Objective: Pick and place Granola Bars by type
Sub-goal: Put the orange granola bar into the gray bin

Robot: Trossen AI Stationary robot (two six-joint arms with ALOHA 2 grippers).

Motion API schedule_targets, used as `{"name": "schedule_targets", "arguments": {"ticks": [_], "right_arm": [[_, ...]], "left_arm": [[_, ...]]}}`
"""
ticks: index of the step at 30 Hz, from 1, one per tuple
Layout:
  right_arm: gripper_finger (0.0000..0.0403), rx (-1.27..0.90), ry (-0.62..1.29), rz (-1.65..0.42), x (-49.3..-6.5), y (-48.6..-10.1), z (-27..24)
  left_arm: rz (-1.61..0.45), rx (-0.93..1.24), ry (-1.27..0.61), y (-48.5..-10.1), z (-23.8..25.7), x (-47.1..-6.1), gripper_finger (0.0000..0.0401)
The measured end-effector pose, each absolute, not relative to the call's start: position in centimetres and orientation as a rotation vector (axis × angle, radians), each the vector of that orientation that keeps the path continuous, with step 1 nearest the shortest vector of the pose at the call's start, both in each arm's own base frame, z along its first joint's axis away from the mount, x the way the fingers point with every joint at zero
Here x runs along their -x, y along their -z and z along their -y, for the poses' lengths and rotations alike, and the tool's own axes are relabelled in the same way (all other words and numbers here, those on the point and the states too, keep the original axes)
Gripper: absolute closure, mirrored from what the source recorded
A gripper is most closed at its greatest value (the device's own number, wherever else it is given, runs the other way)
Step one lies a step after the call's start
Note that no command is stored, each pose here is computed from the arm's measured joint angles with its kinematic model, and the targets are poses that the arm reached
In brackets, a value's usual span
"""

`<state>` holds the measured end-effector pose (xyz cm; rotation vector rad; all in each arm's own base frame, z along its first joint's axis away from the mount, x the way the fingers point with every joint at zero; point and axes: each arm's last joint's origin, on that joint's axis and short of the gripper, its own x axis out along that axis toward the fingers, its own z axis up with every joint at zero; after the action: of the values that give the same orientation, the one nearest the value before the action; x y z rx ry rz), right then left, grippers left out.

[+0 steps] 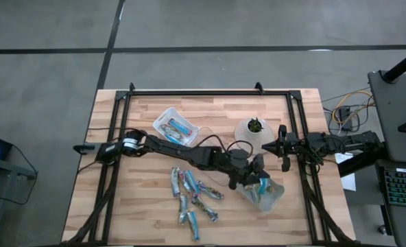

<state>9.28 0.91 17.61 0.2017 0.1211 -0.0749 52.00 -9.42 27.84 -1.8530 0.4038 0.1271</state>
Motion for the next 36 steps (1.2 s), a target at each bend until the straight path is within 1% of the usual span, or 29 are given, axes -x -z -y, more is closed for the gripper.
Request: {"name": "schedule_targets", "arguments": {"ticks": [4, 7, 17, 22, 25, 34, 36], "right_arm": [[0.039, -0.202, 0.075, -0.121, -9.28, -17.61, -0.9], [0.039, -0.202, 0.075, -0.121, -9.28, -17.61, -0.91], [0.039, -0.202, 0.075, -0.121, -9.28, -17.61, -0.9], [0.039, -0.202, 0.075, -0.121, -9.28, -17.61, -0.91], [0.039, -0.202, 0.075, -0.121, -9.28, -17.61, -0.91], [0.039, -0.202, 0.075, -0.121, -9.28, -17.61, -0.91], [0.039, -0.202, 0.075, -0.121, -9.28, -17.6, -0.91]], "left_arm": [[-0.418, 1.864, -0.138, -27.51, 9.73, -51.91, 0.0203], [-0.422, 1.868, -0.133, -27.53, 9.98, -51.87, 0.0194], [-0.435, 1.851, -0.157, -27.29, 10.25, -51.74, 0.0192], [-0.432, 1.752, -0.162, -27.13, 10.19, -51.69, 0.0192], [-0.433, 1.735, -0.159, -27.12, 10.21, -51.69, 0.0192], [-0.446, 1.506, -0.112, -27.0, 10.37, -51.61, 0.0194], [-0.438, 1.547, -0.113, -27.1, 10.38, -51.64, 0.0194]]}}
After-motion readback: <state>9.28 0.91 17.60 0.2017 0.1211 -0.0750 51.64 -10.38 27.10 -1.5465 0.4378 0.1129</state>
